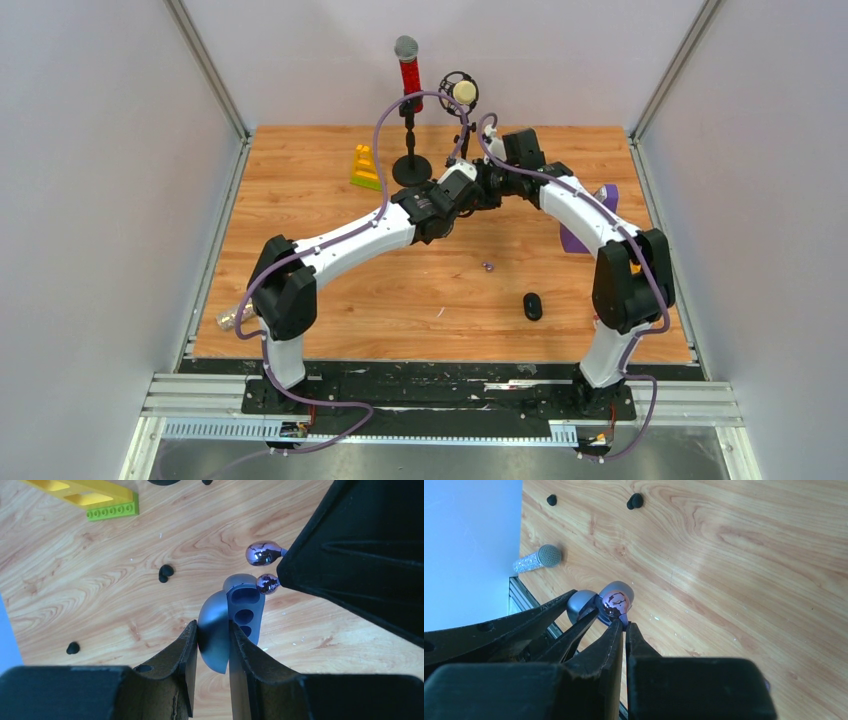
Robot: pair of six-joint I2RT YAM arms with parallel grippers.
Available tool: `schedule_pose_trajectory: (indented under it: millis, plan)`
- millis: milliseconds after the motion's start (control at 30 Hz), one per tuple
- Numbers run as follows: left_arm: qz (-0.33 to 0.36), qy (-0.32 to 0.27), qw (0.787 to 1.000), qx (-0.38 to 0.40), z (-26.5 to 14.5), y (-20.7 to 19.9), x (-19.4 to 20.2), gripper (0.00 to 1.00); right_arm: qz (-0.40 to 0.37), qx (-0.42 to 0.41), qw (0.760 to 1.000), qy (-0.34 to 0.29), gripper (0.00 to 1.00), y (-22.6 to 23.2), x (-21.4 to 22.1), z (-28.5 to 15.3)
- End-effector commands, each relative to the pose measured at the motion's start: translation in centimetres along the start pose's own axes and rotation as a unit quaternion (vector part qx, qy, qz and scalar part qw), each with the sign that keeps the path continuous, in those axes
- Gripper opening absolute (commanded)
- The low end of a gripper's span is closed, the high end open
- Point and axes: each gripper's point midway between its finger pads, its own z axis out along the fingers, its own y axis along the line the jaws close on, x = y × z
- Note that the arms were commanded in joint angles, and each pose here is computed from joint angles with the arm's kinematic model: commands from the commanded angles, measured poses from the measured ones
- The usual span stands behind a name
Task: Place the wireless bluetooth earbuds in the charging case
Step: Place the earbud in the charging case.
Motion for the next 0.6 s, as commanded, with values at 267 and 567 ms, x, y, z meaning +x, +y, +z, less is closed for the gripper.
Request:
schedule_pose_trajectory:
  millis: [267,567]
  plan:
    - [-0.046,-0.03,0.998,0.026,-1.9,-0.1,-2.5,0.0,0.003,-0.039,0.998,-0.046,0.03,2.7,0.2,-2.4]
    - [-0.05,-0.03,0.998,0.03,-2.1,-0.2,-2.7,0.0,0.013,-0.051,0.998,-0.039,0.03,3.2,1.3,-1.9]
